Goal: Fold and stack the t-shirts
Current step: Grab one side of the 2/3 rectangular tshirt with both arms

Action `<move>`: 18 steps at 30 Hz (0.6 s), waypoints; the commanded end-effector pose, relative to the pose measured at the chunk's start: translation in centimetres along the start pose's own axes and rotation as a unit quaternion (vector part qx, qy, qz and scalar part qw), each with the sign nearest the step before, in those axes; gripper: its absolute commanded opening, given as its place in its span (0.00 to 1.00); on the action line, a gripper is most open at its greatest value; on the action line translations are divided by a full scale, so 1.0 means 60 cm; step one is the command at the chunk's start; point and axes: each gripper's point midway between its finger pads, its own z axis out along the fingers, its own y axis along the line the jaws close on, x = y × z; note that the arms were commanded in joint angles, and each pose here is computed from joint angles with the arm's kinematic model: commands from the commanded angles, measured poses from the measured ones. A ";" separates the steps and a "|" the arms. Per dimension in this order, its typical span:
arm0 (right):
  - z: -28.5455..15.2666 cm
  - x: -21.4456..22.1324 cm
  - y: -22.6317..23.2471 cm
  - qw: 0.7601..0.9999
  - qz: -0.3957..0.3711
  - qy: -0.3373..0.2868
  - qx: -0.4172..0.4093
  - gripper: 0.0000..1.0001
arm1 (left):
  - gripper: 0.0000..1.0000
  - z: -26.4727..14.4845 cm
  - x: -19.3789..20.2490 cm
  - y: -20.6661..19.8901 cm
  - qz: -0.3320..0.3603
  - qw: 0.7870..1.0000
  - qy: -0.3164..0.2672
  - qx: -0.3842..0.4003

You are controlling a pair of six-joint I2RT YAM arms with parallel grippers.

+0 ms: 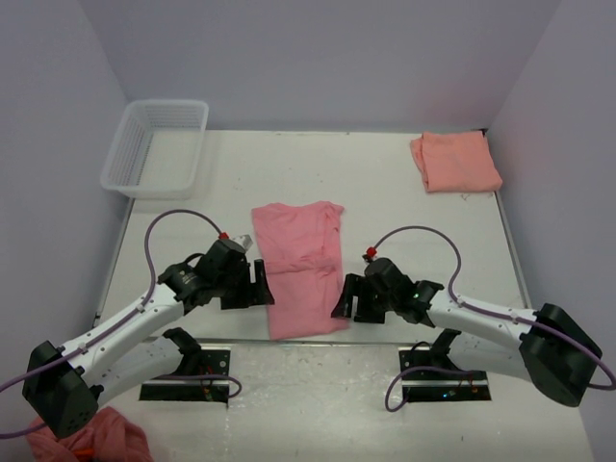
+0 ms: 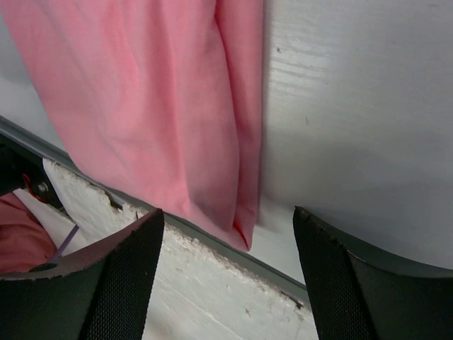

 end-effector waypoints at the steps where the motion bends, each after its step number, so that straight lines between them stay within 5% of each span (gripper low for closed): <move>1: -0.006 0.021 -0.062 0.997 0.023 0.004 0.068 0.75 | 0.75 -0.009 0.002 0.001 0.001 1.000 0.005 -0.007; 18: 0.026 0.060 -0.064 0.996 0.033 0.042 0.068 0.58 | 0.75 0.004 0.024 0.018 0.002 0.999 0.031 -0.019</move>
